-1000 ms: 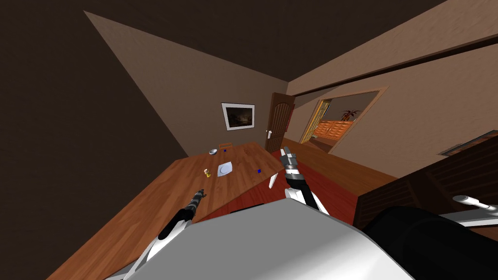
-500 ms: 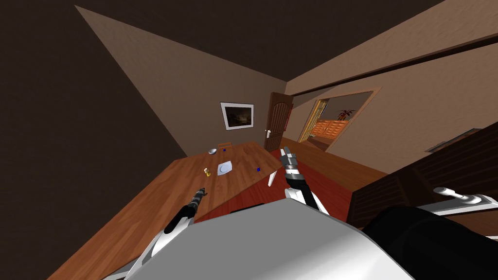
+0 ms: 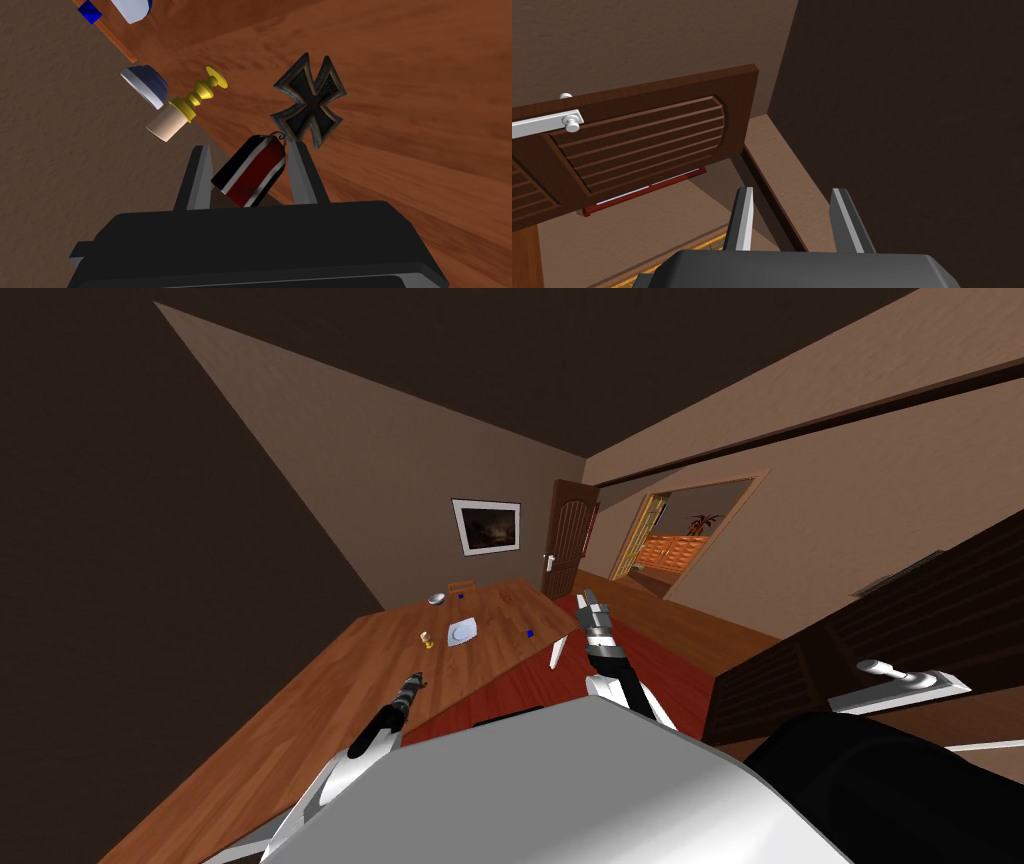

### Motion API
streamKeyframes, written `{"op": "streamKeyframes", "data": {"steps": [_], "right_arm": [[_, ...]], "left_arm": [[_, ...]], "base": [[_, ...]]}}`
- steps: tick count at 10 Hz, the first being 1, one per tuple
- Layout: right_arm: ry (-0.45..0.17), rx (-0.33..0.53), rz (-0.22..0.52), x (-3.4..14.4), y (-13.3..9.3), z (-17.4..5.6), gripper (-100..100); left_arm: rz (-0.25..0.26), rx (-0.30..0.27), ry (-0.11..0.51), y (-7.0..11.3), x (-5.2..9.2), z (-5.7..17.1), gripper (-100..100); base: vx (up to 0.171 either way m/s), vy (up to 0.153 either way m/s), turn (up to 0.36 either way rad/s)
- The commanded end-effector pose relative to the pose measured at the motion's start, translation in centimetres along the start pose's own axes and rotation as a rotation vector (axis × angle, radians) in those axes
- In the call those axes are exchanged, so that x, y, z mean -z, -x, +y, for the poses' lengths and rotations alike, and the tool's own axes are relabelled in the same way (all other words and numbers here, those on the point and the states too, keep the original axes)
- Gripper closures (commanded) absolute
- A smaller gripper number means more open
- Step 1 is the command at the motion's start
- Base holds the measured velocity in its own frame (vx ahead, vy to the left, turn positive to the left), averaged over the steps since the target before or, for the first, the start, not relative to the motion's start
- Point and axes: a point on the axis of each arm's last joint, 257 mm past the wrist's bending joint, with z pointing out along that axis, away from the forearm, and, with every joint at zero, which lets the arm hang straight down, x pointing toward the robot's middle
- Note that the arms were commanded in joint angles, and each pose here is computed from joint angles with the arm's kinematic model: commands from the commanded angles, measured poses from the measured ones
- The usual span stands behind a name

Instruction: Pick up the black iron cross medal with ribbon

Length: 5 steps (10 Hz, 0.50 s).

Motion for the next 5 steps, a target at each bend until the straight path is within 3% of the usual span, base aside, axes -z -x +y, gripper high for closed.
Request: {"op": "streamKeyframes", "data": {"steps": [1, 5], "right_arm": [[0.0, 0.0, 0.0, 0.0, 0.0, 0.0, 0], [0.0, 0.0, 0.0, 0.0, 0.0, 0.0, 0]], "left_arm": [[-0.005, 0.001, 0.003, 0.03, -0.21, -0.36, 100], [-0.017, 0.008, 0.008, 0.17, -0.6, -0.99, 100]], "base": [[-0.05, 0.009, -0.03], [-0.04, 0.011, -0.029]]}}
